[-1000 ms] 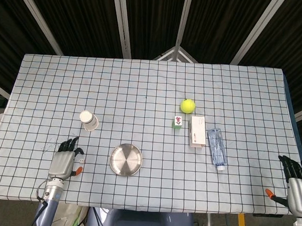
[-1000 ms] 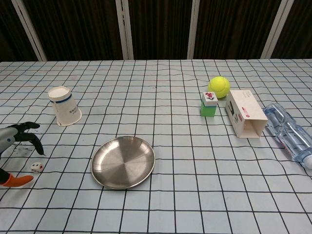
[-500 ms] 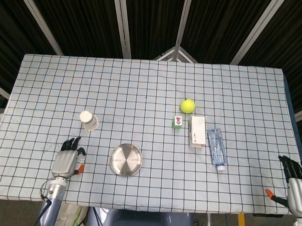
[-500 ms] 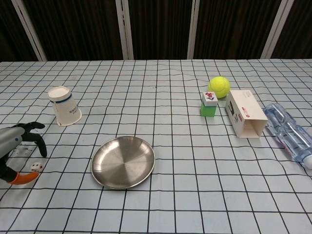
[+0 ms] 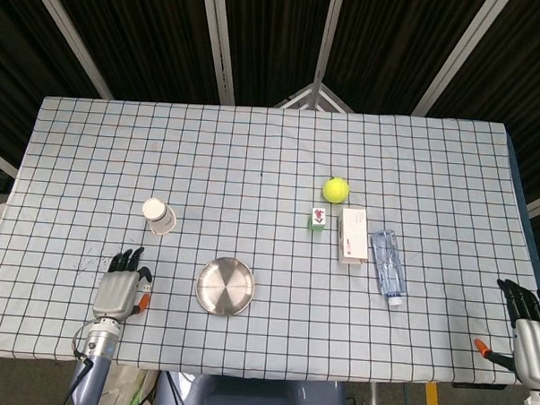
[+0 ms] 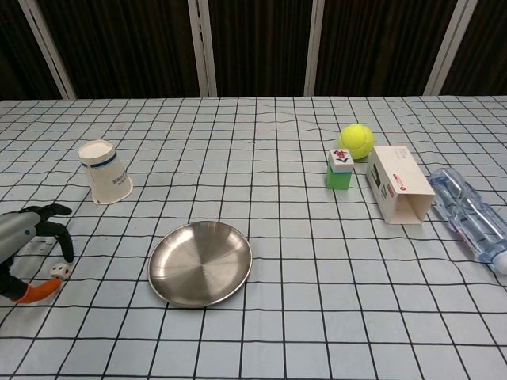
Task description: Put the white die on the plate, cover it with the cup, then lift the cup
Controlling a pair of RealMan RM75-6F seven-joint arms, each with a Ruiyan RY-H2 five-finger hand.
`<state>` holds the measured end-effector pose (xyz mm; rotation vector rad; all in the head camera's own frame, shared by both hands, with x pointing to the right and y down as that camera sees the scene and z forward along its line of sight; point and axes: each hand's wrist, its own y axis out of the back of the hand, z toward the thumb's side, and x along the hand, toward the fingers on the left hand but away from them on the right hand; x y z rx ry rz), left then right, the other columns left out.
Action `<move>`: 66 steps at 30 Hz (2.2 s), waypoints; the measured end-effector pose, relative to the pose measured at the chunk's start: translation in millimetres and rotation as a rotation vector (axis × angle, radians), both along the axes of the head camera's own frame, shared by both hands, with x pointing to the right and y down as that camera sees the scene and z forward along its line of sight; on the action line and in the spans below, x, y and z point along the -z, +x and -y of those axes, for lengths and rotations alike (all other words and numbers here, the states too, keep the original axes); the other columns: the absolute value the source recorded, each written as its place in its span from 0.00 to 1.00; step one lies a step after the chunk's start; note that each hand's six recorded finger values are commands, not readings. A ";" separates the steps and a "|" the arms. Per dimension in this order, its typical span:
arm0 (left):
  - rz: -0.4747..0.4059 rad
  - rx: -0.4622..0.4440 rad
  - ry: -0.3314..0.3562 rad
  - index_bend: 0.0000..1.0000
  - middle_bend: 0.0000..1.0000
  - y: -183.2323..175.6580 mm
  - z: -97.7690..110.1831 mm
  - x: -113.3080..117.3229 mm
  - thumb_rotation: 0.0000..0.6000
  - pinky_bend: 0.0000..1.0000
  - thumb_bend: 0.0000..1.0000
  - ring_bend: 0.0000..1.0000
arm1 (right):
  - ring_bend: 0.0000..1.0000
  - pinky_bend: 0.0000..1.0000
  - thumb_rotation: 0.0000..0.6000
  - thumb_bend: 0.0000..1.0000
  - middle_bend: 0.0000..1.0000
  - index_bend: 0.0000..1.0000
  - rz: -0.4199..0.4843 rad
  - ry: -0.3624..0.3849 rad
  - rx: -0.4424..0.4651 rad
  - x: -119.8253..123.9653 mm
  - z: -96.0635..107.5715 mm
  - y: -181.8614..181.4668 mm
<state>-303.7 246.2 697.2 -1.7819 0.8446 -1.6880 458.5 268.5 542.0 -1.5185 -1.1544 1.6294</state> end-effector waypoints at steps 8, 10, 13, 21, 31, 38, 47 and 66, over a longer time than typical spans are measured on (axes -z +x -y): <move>0.001 0.004 -0.012 0.44 0.04 -0.3 -2.3 -4.0 1.00 0.06 0.50 0.00 | 0.12 0.04 1.00 0.04 0.12 0.11 -0.002 0.001 -0.005 0.2 0.3 1.7; -0.002 0.002 -0.013 0.46 0.05 0.5 -2.5 -4.3 1.00 0.06 0.50 0.00 | 0.12 0.04 1.00 0.04 0.12 0.11 -0.003 0.000 -0.005 0.0 0.0 1.8; -0.007 0.001 -0.012 0.47 0.06 1.7 -2.6 -3.9 1.00 0.06 0.50 0.00 | 0.12 0.04 1.00 0.04 0.12 0.11 -0.002 -0.003 -0.003 -0.7 -0.1 1.2; -0.008 0.003 -0.002 0.51 0.08 1.2 -1.9 -2.1 1.00 0.06 0.52 0.00 | 0.12 0.04 1.00 0.04 0.12 0.11 -0.002 -0.004 -0.006 -1.1 0.1 1.0; -0.005 0.004 -0.004 0.52 0.09 0.9 -2.7 -2.6 1.00 0.06 0.53 0.00 | 0.12 0.04 1.00 0.04 0.12 0.11 -0.002 -0.008 -0.010 -1.3 -0.3 1.5; -0.019 0.009 0.005 0.52 0.09 3.2 -1.4 0.0 1.00 0.06 0.55 0.00 | 0.12 0.04 1.00 0.04 0.12 0.11 0.000 -0.009 -0.010 -1.6 0.2 0.6; -0.097 0.020 0.086 0.53 0.09 14.1 12.5 25.2 1.00 0.06 0.56 0.00 | 0.12 0.04 1.00 0.04 0.12 0.11 0.005 -0.008 -0.012 -0.8 -0.1 0.3; -0.233 -0.164 0.054 0.53 0.09 128.0 37.5 18.8 1.00 0.06 0.56 0.00 | 0.12 0.04 1.00 0.04 0.12 0.11 0.004 0.000 -0.030 3.3 0.4 5.5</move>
